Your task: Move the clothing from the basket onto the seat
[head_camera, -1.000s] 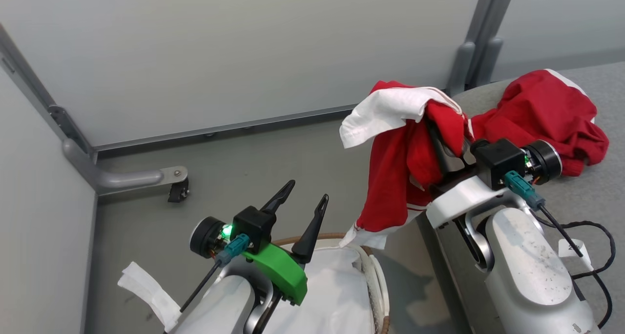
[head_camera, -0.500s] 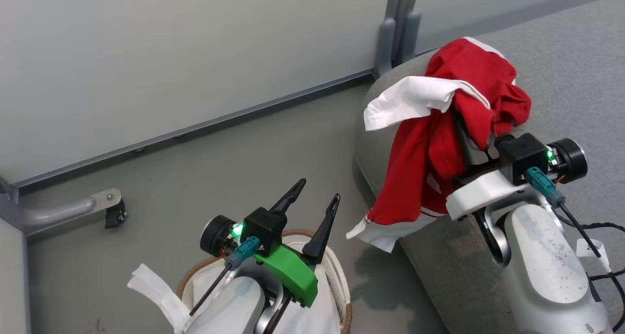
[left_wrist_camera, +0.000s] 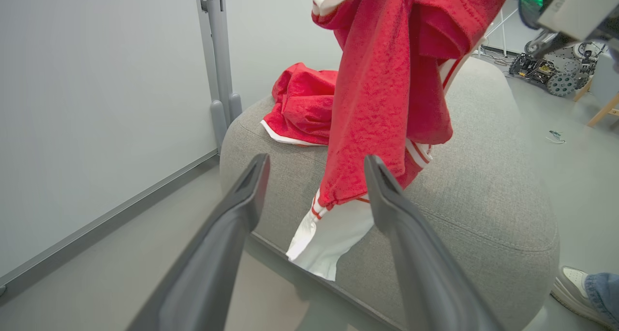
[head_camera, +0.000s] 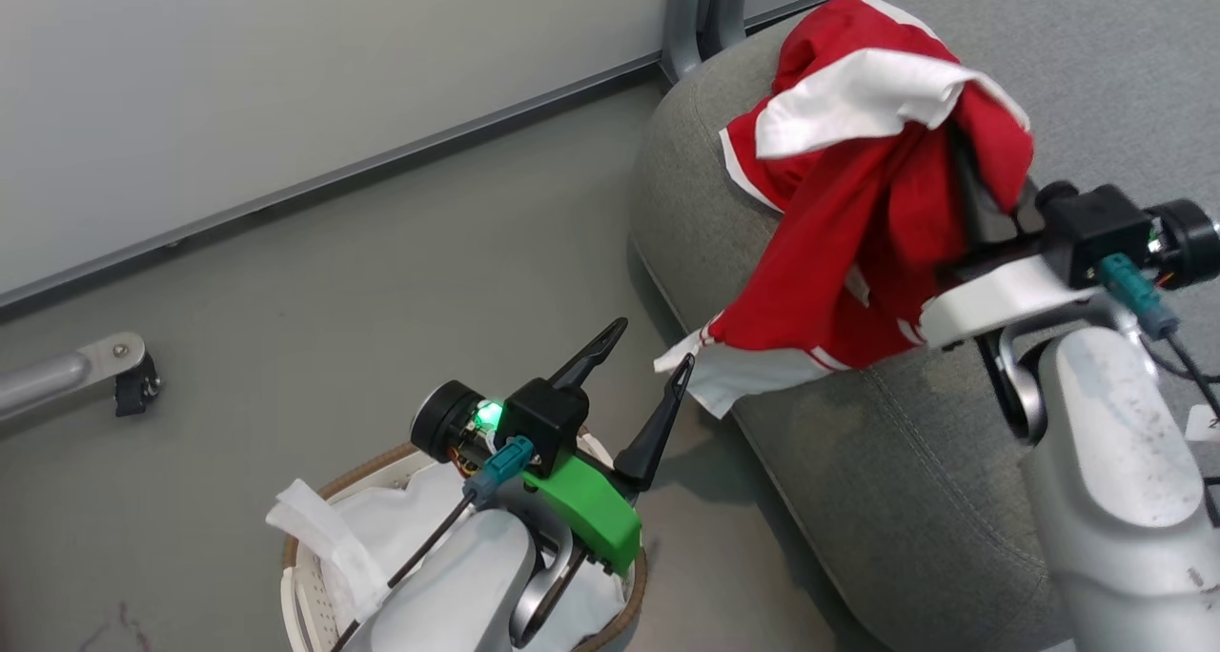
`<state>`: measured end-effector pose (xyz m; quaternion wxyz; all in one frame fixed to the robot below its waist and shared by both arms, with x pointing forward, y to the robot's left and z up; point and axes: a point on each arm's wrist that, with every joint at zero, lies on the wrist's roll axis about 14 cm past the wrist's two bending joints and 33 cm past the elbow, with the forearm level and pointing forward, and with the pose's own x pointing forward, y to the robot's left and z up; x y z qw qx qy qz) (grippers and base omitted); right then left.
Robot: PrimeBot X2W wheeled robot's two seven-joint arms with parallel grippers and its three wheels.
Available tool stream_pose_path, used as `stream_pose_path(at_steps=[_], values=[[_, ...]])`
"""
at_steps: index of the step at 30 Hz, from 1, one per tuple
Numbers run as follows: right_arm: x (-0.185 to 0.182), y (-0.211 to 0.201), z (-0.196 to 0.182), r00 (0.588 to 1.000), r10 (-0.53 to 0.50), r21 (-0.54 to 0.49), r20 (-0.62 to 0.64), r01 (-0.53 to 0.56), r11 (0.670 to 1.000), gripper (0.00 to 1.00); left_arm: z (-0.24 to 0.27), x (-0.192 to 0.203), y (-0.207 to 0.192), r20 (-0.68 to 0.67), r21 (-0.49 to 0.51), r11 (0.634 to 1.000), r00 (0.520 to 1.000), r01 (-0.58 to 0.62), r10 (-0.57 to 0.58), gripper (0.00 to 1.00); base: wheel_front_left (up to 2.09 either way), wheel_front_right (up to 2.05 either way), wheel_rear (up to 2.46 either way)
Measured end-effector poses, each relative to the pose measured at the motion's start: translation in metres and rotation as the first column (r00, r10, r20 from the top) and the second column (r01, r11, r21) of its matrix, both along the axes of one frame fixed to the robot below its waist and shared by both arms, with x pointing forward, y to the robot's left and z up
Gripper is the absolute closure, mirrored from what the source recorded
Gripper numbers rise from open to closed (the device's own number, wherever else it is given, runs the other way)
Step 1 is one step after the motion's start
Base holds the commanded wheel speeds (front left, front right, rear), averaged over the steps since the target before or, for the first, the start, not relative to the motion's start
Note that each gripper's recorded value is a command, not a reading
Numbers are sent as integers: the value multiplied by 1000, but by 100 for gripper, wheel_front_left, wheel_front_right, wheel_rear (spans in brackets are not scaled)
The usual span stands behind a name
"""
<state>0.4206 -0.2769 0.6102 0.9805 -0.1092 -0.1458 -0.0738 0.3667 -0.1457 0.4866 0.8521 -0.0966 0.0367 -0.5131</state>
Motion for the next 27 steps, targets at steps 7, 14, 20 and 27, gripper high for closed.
stream_pose_path(at_steps=[7, 14, 20, 27], values=[[40, -43, 57, 995, -54, -132, 89, 66, 989, 100, -16, 16, 6, -20, 10, 1000, 1000, -4, 4, 0, 0, 0, 0], [75, -92, 100, 982, -140, -243, 130, 169, 955, 100, -34, 28, 19, -41, 34, 999, 999, -25, 26, 0, 0, 0, 0], [98, -123, 89, 973, -212, -265, 92, 229, 937, 100, -50, 47, 36, -52, 51, 997, 997, -63, 65, 0, 0, 0, 0], [122, -141, -11, 957, -269, -228, -113, 238, 944, 100, -85, 69, 56, -85, 90, 991, 991, -100, 108, 0, 0, 0, 0]])
